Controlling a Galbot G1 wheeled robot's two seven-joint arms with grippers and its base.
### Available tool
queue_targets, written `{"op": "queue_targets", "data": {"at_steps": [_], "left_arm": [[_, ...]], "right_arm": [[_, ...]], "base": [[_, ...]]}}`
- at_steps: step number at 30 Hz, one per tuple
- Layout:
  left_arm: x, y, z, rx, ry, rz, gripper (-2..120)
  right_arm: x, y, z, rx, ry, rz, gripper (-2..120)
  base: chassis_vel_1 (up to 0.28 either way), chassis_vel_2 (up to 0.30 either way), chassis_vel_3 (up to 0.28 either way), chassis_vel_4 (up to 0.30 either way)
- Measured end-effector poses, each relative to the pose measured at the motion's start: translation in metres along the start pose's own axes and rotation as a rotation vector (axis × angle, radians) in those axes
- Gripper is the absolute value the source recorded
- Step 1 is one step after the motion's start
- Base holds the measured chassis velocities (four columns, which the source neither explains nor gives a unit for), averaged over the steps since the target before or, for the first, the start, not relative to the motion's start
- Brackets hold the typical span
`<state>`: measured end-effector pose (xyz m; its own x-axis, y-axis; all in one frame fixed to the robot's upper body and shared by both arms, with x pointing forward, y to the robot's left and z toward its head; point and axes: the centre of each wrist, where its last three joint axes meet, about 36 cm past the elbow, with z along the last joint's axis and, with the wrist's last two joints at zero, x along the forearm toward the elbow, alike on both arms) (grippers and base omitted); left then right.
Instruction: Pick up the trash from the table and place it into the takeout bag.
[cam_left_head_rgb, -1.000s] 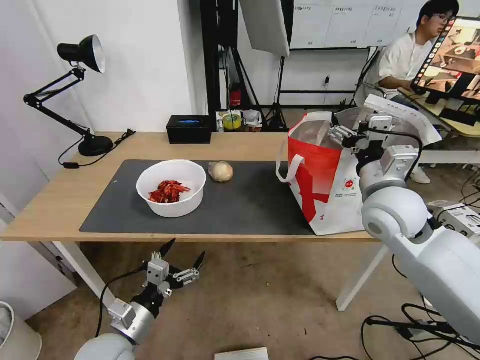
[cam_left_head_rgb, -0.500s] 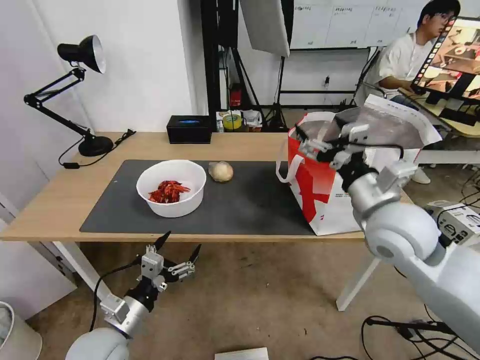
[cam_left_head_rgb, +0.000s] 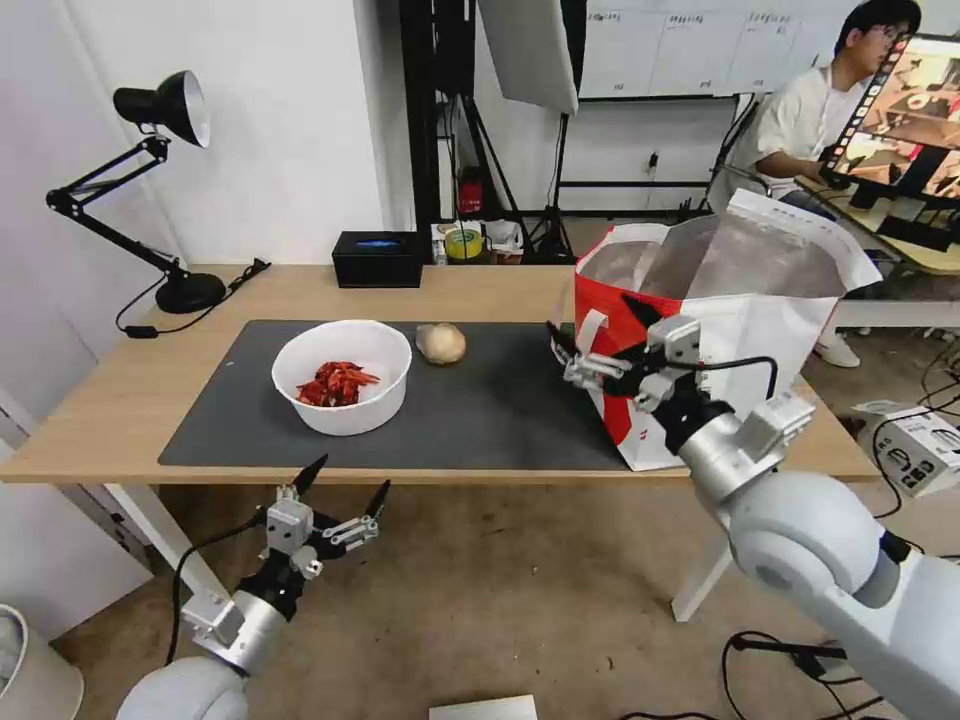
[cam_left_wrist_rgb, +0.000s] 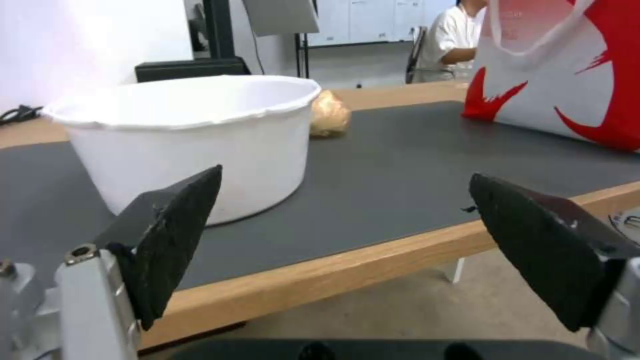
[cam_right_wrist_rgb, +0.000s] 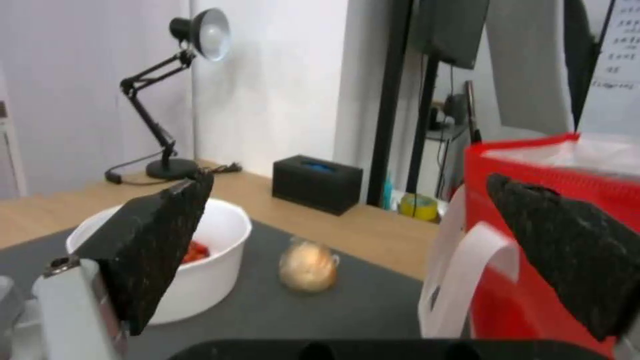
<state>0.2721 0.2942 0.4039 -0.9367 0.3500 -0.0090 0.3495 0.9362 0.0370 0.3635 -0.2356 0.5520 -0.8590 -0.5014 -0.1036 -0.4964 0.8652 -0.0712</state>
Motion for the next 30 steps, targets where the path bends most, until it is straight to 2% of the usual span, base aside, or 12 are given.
{"op": "queue_targets", "data": {"at_steps": [8, 15, 30], "left_arm": [[0.004, -0.004, 0.003, 0.011, -0.003, -0.012, 100], [0.007, -0.007, 0.005, 0.007, 0.0, -0.009, 100], [0.008, -0.004, 0.011, 0.004, 0.01, -0.013, 100]], "right_arm": [[0.016, 0.011, 0.038, -0.043, 0.026, 0.009, 100], [0.034, 0.026, 0.086, -0.102, 0.045, 0.053, 100], [0.058, 0.049, 0.124, -0.159, 0.117, 0.186, 100]], "base": [[0.0, 0.0, 0.0, 0.0], [0.0, 0.0, 0.0, 0.0], [0.0, 0.0, 0.0, 0.0]]}}
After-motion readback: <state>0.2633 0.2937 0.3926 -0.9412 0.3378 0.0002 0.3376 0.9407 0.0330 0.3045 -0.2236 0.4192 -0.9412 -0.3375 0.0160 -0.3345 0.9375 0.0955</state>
